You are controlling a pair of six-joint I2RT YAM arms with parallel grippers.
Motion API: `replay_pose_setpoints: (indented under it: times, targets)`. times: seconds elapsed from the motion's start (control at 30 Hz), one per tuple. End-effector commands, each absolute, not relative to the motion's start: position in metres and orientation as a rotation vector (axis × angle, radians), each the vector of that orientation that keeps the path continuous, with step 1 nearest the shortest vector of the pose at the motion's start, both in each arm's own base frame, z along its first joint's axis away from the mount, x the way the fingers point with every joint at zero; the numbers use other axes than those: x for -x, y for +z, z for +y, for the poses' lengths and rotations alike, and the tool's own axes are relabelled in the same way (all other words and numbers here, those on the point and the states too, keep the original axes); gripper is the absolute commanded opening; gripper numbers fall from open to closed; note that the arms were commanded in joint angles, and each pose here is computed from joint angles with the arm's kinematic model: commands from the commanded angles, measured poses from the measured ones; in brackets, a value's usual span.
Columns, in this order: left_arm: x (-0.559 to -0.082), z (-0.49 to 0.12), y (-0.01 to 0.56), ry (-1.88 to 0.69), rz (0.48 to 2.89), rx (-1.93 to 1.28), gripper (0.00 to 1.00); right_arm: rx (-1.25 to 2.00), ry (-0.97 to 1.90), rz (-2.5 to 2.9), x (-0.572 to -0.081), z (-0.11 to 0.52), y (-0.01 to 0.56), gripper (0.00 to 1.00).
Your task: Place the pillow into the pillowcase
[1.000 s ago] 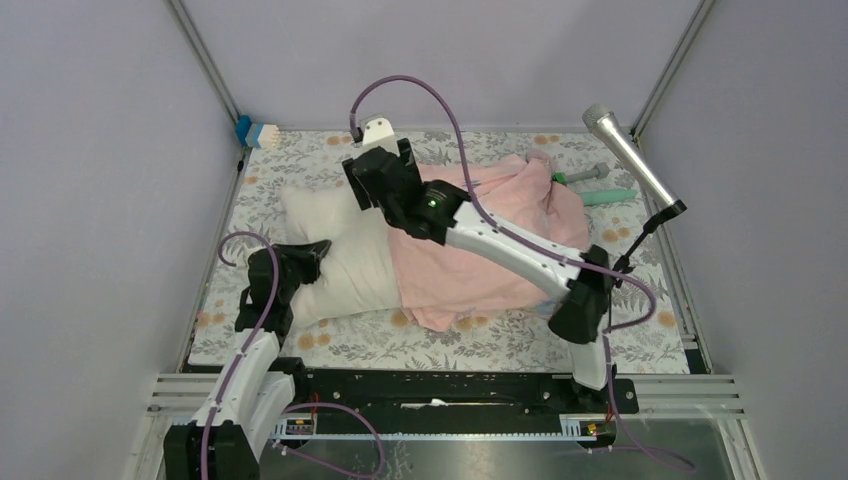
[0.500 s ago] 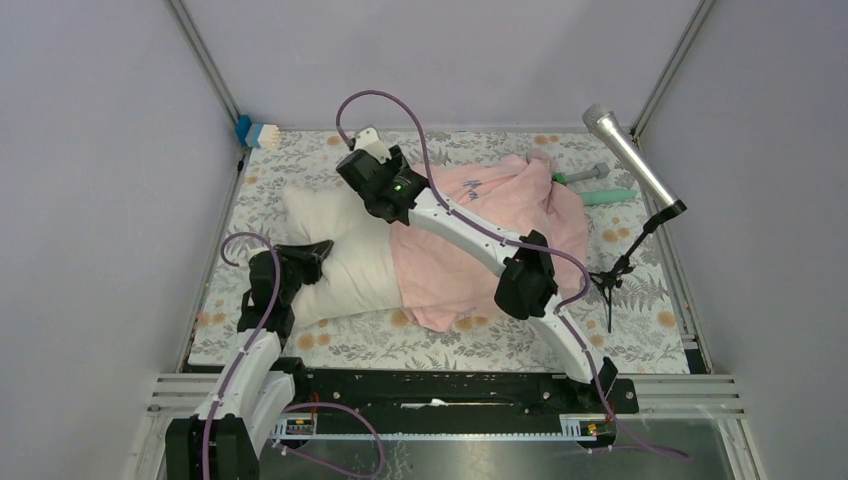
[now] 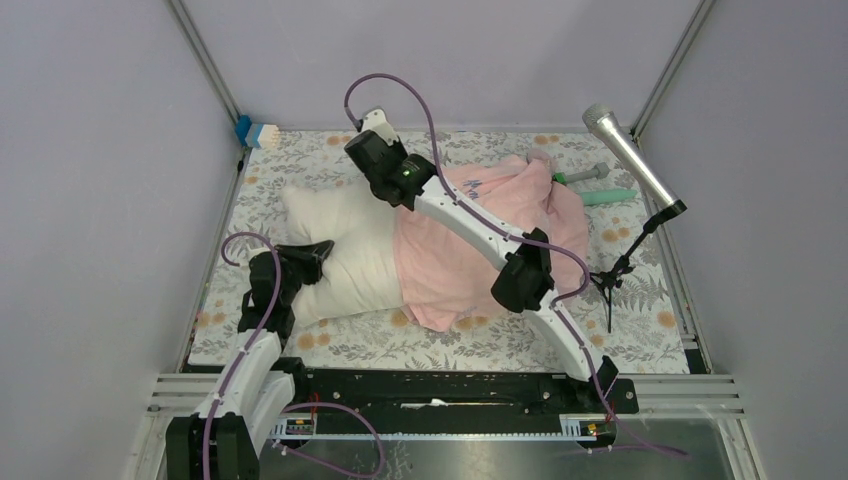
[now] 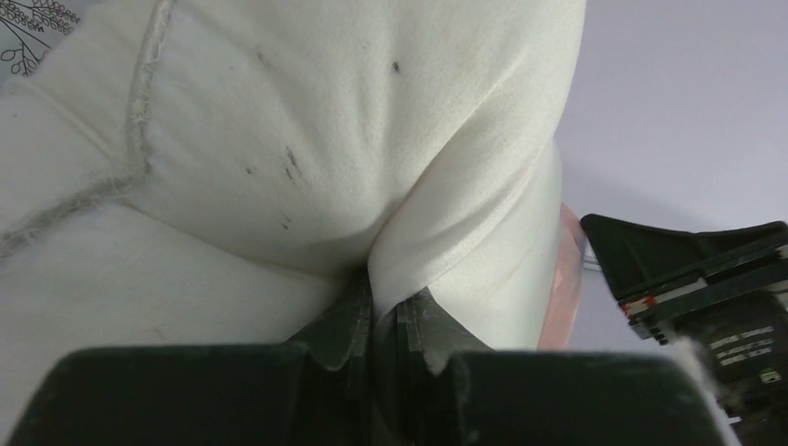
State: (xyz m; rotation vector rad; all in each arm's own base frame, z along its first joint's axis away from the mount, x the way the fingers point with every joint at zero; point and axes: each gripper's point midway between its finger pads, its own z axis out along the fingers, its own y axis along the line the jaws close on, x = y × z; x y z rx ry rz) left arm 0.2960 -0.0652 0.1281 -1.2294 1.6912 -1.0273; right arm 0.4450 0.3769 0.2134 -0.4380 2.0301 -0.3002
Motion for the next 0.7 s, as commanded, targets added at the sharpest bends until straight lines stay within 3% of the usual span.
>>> replay_pose_setpoints:
  times: [0.0, 0.03, 0.23, 0.27, 0.33, 0.37, 0.67]
  targets:
    - [-0.242, -0.083, 0.05, -0.934, 2.028, 1.36, 0.0, 0.469, -0.293, 1.976, -0.462, 0.377, 0.238, 0.07]
    - [-0.242, -0.083, 0.051, -0.935, 2.026, 1.355, 0.0, 0.483, -0.245, 1.984, -0.459, 0.383, 0.239, 0.0]
    - [-0.245, -0.083, 0.054, -0.935, 2.023, 1.335, 0.0, 0.514, -0.056, 1.934, -0.429, 0.423, 0.266, 0.0]
    - [-0.245, -0.082, 0.055, -0.932, 2.023, 1.337, 0.0, 0.507, -0.069, 1.923, -0.426, 0.424, 0.27, 0.03]
    - [-0.244, -0.082, 0.054, -0.928, 2.022, 1.341, 0.0, 0.501, -0.107, 1.938, -0.425, 0.418, 0.264, 0.22]
    - [-0.243, -0.082, 0.054, -0.928, 2.02, 1.343, 0.0, 0.5, -0.138, 1.948, -0.426, 0.414, 0.257, 0.27]
    - [-0.242, -0.082, 0.053, -0.923, 2.029, 1.35, 0.0, 0.494, -0.303, 2.001, -0.425, 0.391, 0.221, 0.46]
